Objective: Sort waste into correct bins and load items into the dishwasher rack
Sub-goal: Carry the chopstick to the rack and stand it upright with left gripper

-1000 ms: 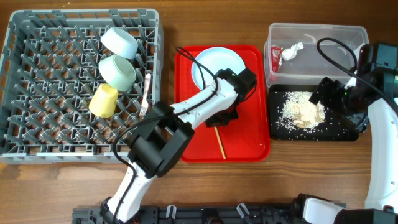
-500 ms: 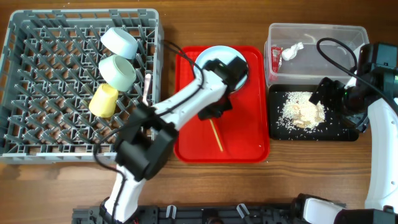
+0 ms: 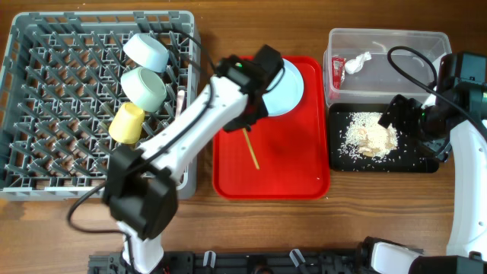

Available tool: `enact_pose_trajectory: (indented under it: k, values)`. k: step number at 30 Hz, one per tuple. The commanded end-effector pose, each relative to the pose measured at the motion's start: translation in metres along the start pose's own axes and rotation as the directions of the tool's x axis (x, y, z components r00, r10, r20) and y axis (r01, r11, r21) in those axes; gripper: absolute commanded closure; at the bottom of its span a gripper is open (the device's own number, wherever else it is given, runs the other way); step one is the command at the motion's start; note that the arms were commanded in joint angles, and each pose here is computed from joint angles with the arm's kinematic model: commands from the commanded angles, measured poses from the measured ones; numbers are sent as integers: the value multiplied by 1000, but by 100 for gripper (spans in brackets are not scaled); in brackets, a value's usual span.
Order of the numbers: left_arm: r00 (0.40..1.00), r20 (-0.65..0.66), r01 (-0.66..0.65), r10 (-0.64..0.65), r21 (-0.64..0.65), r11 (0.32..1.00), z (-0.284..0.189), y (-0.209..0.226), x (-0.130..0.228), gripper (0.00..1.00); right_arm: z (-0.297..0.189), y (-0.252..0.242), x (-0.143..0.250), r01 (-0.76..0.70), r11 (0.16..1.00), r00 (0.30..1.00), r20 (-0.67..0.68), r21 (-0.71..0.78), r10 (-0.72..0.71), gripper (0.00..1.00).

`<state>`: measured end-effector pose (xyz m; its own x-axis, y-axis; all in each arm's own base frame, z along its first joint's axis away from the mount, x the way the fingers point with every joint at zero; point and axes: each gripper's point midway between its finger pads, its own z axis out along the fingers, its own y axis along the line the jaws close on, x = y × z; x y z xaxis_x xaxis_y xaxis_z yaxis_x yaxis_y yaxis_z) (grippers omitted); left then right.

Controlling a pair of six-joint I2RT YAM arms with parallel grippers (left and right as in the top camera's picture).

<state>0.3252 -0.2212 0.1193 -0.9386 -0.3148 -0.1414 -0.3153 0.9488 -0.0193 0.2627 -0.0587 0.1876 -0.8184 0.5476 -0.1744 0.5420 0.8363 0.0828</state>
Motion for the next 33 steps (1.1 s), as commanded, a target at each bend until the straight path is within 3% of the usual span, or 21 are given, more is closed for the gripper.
enact_pose_trajectory:
  k: [1, 12, 18, 23, 29, 33]
  values:
    - [981, 116, -163, 155, 62, 985, -48, 15, -20, 96, -1, 0, -1, 10, 1000, 1000, 5, -3, -10, 0]
    - [893, 170, -428, 418, 28, 903, -92, 57, -24, 96, -1, 0, -1, 10, 1000, 1000, 5, -3, -10, 0]
    - [891, 195, -422, 411, 15, 907, -98, 81, -47, 96, -1, 0, -1, 10, 1000, 1000, 4, -2, -10, 0]
    - [925, 233, -310, 298, 13, 951, -97, 109, -82, 96, -1, 0, -1, 10, 1000, 1000, 4, -3, -10, 0]
    - [926, 237, -329, 292, 131, 935, -89, 122, -109, 96, -1, 0, -1, 10, 1000, 1000, 4, -3, -10, 0]
    - [943, 228, -273, 240, 125, 954, -72, 137, -130, 96, -1, 0, -1, 10, 1000, 1000, 4, -3, -10, 0]
